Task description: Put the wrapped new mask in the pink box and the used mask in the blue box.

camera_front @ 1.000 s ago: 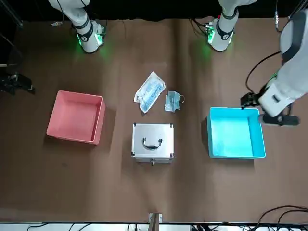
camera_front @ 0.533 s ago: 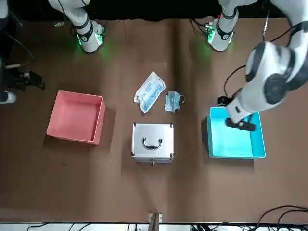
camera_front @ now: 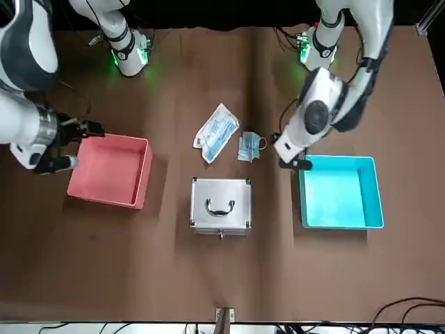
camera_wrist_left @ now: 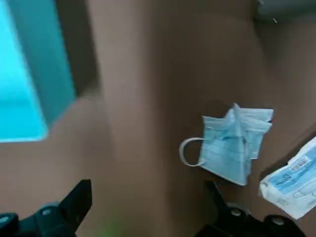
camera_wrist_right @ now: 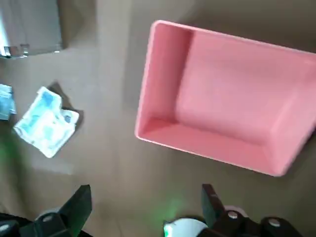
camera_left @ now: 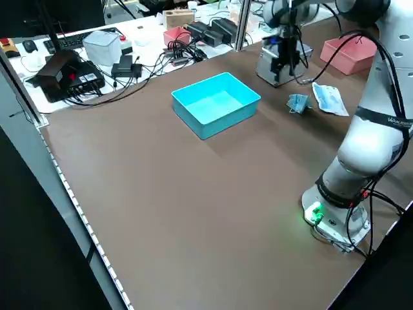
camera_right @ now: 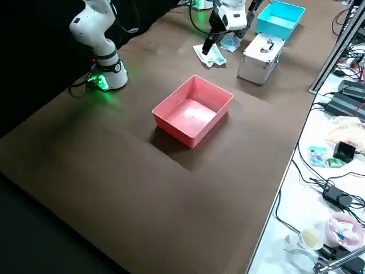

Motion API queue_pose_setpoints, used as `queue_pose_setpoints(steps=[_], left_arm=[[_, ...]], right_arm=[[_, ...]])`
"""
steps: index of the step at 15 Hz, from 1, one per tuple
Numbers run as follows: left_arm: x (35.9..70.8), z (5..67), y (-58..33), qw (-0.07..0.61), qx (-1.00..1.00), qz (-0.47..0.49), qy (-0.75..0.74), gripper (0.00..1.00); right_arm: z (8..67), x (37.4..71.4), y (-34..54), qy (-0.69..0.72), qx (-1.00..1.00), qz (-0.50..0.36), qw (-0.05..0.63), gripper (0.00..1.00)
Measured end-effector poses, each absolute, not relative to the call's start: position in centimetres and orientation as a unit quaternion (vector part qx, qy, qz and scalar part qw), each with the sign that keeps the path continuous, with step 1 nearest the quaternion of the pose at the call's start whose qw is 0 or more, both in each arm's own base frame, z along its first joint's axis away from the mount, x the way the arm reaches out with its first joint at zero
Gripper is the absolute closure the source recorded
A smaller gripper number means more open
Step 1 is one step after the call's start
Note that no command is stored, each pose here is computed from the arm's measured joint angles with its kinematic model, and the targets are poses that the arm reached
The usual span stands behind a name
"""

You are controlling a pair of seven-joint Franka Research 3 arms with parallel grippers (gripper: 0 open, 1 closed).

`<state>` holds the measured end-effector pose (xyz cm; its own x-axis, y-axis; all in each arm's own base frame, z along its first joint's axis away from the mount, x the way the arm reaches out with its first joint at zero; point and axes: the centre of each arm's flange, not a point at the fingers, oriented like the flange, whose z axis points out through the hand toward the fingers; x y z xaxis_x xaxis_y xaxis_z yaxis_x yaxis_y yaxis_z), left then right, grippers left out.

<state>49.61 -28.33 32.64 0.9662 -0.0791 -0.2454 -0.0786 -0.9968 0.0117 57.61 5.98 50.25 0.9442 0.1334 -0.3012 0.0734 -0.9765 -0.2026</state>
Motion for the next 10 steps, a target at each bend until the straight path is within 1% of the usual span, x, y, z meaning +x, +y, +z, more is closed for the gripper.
queue_pose_setpoints(steps=[1, 2, 6, 10], left_arm=[[47.6, 30.6, -30.6, 0.002, 0.992, -0.124, -0.033, 0.01], [46.9, 29.4, -31.7, 0.006, 0.992, -0.126, -0.030, 0.02], [45.0, 24.2, -36.1, 0.039, 0.991, -0.128, -0.010, 0.04], [43.4, 20.5, -38.5, 0.057, 0.988, -0.141, -0.002, 0.05]], right_arm=[[48.3, 58.1, 7.9, -0.055, -0.980, 0.148, 0.120, 0.02], [47.1, 58.4, 9.3, -0.058, -0.980, 0.139, 0.128, 0.02], [40.7, 58.5, 14.7, -0.066, -0.979, 0.125, 0.147, 0.03], [35.3, 57.7, 18.0, -0.072, -0.971, 0.161, 0.161, 0.04]])
